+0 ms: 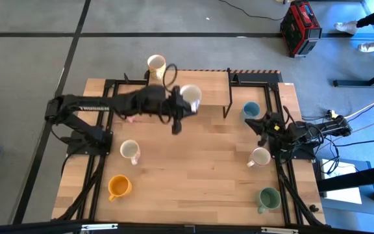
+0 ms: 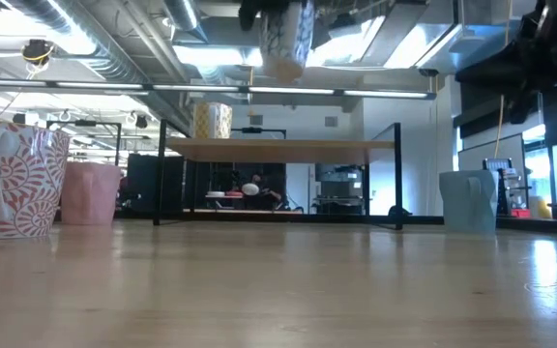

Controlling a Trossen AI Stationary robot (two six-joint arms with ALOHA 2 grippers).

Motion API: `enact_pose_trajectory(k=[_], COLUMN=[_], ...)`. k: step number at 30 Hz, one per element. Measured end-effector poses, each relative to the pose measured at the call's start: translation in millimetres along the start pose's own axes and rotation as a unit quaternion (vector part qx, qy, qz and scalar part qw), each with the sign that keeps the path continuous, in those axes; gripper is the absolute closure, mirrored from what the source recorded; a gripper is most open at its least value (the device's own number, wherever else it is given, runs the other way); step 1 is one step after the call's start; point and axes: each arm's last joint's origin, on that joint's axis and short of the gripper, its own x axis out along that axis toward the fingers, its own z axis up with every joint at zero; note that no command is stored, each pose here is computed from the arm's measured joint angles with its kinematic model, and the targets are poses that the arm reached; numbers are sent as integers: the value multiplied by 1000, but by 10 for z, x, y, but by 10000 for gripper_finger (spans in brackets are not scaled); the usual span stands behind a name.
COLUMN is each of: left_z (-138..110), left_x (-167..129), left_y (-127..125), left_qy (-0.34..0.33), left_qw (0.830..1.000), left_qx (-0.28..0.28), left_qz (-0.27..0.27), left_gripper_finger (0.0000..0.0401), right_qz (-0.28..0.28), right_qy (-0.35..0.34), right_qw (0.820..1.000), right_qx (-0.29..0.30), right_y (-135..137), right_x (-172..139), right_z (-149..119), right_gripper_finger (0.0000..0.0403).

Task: Place coffee mugs
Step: Put the blue pattern mug on the shelf

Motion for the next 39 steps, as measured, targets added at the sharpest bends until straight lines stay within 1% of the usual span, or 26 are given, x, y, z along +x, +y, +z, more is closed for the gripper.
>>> enact_pose_trajectory(k=[5,7,10,13,15,18,27,30,32,35,39], left_z=[-64,-127,-206,-308,-372,-403,-416,-483,-534,-537,-638], left_x=[35,63,122,209,260,304,311,328,344,347,351], left_y=[447,600,776,885,924,947,965,976,978,988,982], left_qy=[10,26,36,54,69,72,75,62,49,30,45], left_qw=[999,999,999,998,996,995,995,995,995,997,997], left_qx=[27,23,13,8,10,14,27,41,37,32,23], left_qz=[16,25,34,44,53,67,67,73,75,71,66], left_gripper_finger=[385,385,385,385,385,385,385,385,385,385,385], right_qz=[-31,-34,-35,-35,-35,-36,-51,-57,-57,-59,-65], right_qy=[-13,-15,-14,-14,-14,-13,-18,-20,-19,-20,-23], right_qw=[999,999,999,999,999,999,999,998,998,998,997], right_qx=[0,3,3,3,3,1,-4,-7,-16,-18,-18], right_y=[-18,-20,-21,-21,-22,-22,-33,-36,-36,-37,-40], right_x=[-1,-1,-1,-1,-1,-1,-1,-2,-2,-2,-3], right_z=[7,8,6,6,6,4,3,5,5,5,7], right_gripper_finger=[400,400,400,400,400,400,400,400,400,400,400])
